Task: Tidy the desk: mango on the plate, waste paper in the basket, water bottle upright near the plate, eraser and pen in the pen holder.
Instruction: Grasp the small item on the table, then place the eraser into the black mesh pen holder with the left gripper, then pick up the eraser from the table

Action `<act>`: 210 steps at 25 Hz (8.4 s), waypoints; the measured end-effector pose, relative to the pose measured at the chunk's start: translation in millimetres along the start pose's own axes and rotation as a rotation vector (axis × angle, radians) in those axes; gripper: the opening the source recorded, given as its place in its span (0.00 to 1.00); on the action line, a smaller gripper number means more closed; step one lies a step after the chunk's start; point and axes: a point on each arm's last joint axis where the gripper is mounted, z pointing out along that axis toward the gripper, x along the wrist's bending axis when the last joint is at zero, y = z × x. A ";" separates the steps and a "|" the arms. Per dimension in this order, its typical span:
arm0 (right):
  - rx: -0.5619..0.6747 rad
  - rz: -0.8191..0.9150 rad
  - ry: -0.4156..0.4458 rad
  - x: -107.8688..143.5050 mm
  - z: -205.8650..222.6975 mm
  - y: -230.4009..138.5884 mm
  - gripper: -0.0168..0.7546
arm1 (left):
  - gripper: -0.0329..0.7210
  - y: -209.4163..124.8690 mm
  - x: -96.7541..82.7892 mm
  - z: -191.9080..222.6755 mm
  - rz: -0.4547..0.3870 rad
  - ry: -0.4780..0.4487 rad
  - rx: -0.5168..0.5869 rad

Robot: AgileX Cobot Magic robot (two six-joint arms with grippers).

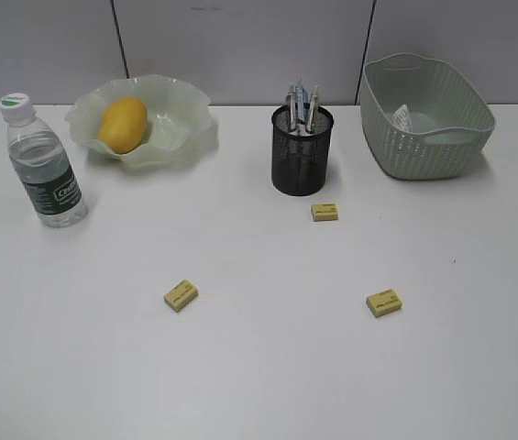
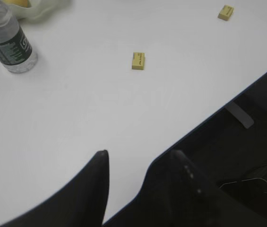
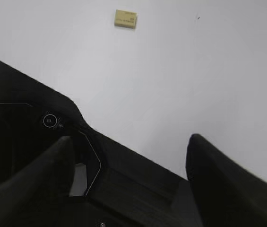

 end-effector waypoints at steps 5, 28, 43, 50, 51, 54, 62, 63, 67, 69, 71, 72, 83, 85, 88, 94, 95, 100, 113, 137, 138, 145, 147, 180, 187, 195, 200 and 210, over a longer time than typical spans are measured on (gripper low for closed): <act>-0.106 0.007 0.002 -2.1 -13.2 -51.6 0.78 | 0.52 0.0 0.0 0.0 0.000 0.000 0.000; -0.342 0.020 -0.009 -5.4 -9.9 -138.2 0.75 | 0.70 81.8 -0.8 62.4 0.008 0.003 0.137; -0.343 0.020 -0.011 -5.5 -10.0 -138.1 0.70 | 0.70 152.5 -4.0 238.7 0.008 -0.001 0.532; -0.343 0.020 -0.011 -5.5 -10.0 -138.1 0.70 | 0.70 137.7 -4.7 296.2 0.020 -0.004 0.693; -0.343 0.020 -0.011 -5.5 -10.0 -138.1 0.70 | 0.70 133.1 -4.7 303.8 0.020 -0.004 0.717; -0.343 0.020 -0.011 -5.5 -10.0 -138.1 0.70 | 0.70 124.2 -5.0 318.7 0.025 -0.007 0.762; -0.343 0.020 -0.011 -5.5 -10.0 -138.1 0.70 | 0.70 109.2 -5.5 361.7 0.051 -0.020 0.863; -0.343 0.020 -0.011 -5.5 -10.0 -138.1 0.70 | 0.70 108.8 -5.6 367.2 0.056 -0.022 0.878; -0.343 0.020 -0.011 -5.5 -10.0 -138.1 0.70 | 0.70 109.6 -5.8 385.4 0.071 -0.030 0.913; -0.343 0.020 -0.011 -5.5 -10.0 -138.1 0.70 | 0.70 110.2 -5.9 393.2 0.074 -0.032 0.916; -0.343 0.020 -0.011 -5.5 -10.0 -138.1 0.70 | 0.67 108.5 -5.9 399.5 0.079 -0.034 0.925; -0.343 0.020 -0.011 -5.5 -10.0 -138.1 0.70 | 0.66 106.8 -6.0 401.9 0.081 -0.035 0.932; -0.343 0.020 -0.011 -5.5 -10.0 -138.1 0.70 | 0.31 99.7 -3.1 406.7 0.112 -0.022 0.975; -0.343 0.020 -0.011 -5.5 -10.0 -138.1 0.70 | 0.31 100.5 -3.1 406.3 0.111 -0.022 0.978; -0.343 0.020 -0.011 -5.5 -10.0 -138.1 0.70 | 0.31 103.8 -5.0 403.1 0.094 -0.033 1.010; -0.343 0.020 -0.011 -5.5 -10.0 -138.1 0.70 | 0.31 164.4 -5.4 390.2 0.092 -0.029 0.855; -0.343 0.020 -0.011 -5.5 -10.0 -138.1 0.70 | 0.31 179.9 -5.5 387.1 0.091 -0.027 0.802; -0.343 0.020 -0.011 -5.5 -10.0 -138.1 0.70 | 0.31 250.8 -5.9 373.2 0.089 -0.019 0.497; -0.343 0.020 -0.011 -5.5 -10.0 -138.1 0.70 | 0.31 292.6 -12.1 406.7 -0.007 -0.061 -0.024; -0.343 0.020 -0.011 -5.5 -10.0 -138.1 0.70 | 0.61 255.7 -10.1 458.7 0.018 -0.039 0.017; -0.343 0.020 -0.011 -5.5 -10.0 -138.1 0.70 | 0.62 255.9 -10.1 458.4 0.018 -0.039 0.018; -0.344 0.019 -0.010 -5.5 -10.0 -138.0 0.70 | 0.62 275.7 -10.4 420.6 0.023 -0.047 0.072; -0.349 0.019 -0.010 -5.5 -10.1 -137.6 0.69 | 0.62 278.0 -10.8 402.4 0.027 -0.054 0.155; -0.185 0.044 -0.031 -5.2 10.5 -104.5 0.70 | 0.49 143.0 -1.9 165.6 0.079 -0.020 0.487; -0.102 0.019 -0.030 -1.9 41.1 -65.7 0.70 | 0.49 85.5 -0.9 92.5 0.079 -0.010 0.322; 0.035 0.023 0.011 6.5 94.4 -28.7 0.69 | 0.49 34.0 -2.8 22.6 0.053 -0.026 0.042; 0.085 0.032 0.026 10.5 122.2 0.9 0.68 | 0.49 10.9 -2.8 1.6 0.046 -0.028 -0.008; 0.080 0.007 0.014 14.7 175.2 83.6 0.68 | 0.49 0.7 -3.2 -0.8 0.027 -0.033 -0.006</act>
